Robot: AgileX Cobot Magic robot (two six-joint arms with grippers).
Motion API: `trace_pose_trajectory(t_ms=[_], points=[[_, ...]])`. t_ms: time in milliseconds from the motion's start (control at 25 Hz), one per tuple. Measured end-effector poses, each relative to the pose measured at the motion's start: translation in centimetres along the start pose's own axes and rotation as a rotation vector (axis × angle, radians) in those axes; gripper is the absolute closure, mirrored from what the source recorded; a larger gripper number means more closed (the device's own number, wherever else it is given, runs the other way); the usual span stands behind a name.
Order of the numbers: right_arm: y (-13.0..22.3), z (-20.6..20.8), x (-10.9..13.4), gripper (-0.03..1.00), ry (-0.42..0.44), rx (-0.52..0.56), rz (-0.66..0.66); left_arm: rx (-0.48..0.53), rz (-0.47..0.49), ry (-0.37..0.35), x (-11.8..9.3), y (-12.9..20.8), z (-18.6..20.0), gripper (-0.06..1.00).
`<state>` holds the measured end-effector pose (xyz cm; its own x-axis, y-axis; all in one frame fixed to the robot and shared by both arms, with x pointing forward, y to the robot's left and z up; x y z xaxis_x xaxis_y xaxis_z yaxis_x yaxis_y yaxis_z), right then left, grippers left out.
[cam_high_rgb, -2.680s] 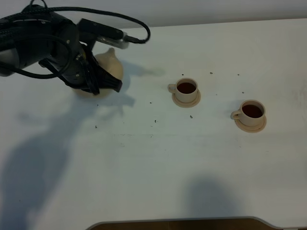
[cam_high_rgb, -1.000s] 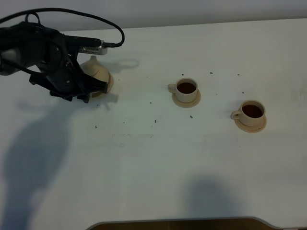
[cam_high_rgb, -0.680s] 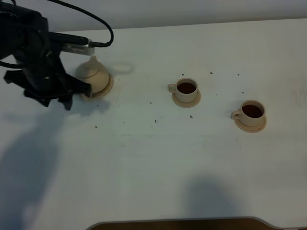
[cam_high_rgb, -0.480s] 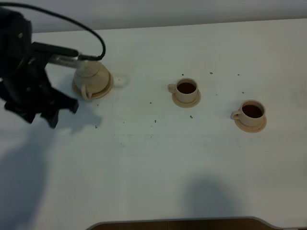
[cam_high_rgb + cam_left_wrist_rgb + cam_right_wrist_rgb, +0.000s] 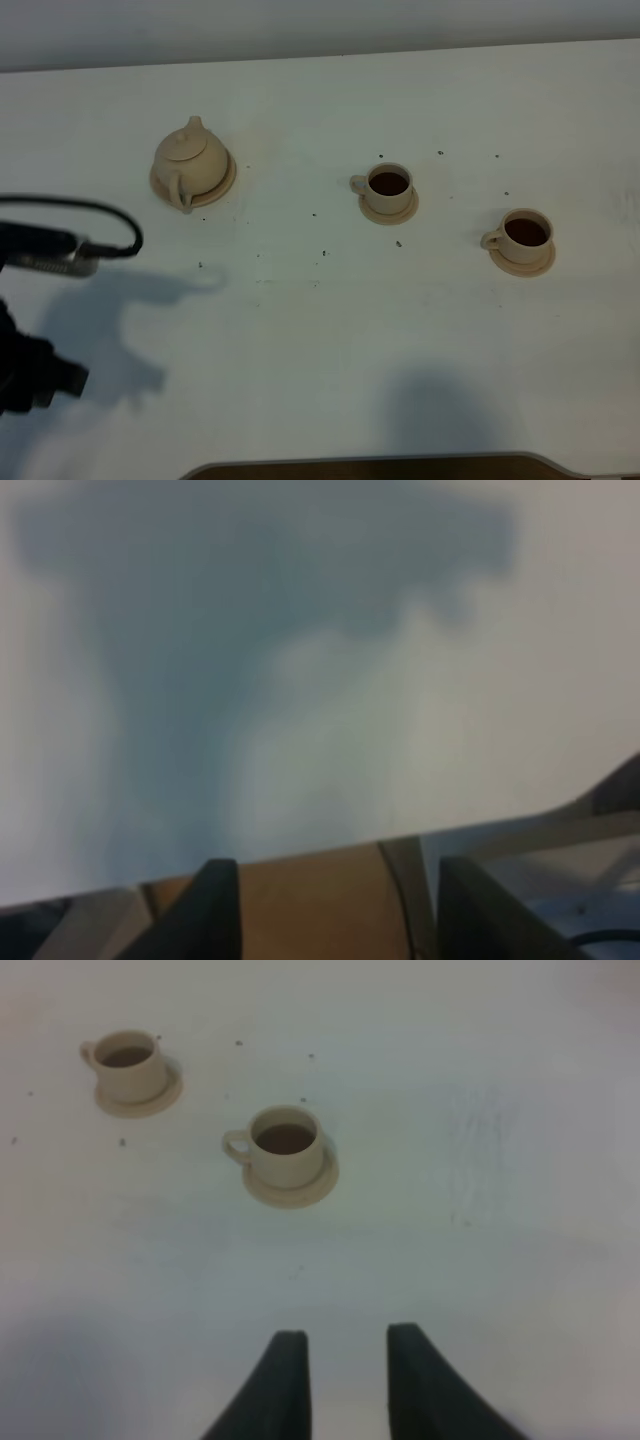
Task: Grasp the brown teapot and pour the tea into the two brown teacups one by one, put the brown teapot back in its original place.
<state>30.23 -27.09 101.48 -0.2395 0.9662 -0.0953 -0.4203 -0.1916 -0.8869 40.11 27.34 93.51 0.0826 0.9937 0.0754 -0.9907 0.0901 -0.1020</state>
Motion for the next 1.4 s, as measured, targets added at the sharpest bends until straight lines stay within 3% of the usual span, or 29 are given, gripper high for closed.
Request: trace_pose_trajectory(t_ms=[320,800,1120,1400], points=[[0.0,0.0,0.0,0.75,0.0,0.0,0.0,-0.147,0.015,0.029,0.8,4.3,0.5,0.5],[0.0,0.0,0.0,0.75,0.0,0.0,0.0,-0.51,0.065,0.09,1.6,6.3,4.5,0.51],[0.0,0.0,0.0,0.75,0.0,0.0,0.0,-0.637,0.234,0.037,3.4,7.6,5.7,0.51],[0.0,0.0,0.0,0.75,0.0,0.0,0.0,-0.726,0.237,0.04,3.3,8.4,6.4,0.51]])
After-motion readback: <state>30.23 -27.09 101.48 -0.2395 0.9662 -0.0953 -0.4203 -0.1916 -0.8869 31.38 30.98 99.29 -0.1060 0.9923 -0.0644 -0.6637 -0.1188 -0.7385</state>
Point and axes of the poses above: a point on each arm's last joint axis where the gripper is mounted, z pointing back along that axis away from the gripper, x along the wrist's bending axis when the last joint is at zero, y = z × x, the point moved 8 cm from there along -z, pointing out along that axis toward the gripper, and after that the axes turned 5 degrees about z, right-handed, at the moved point
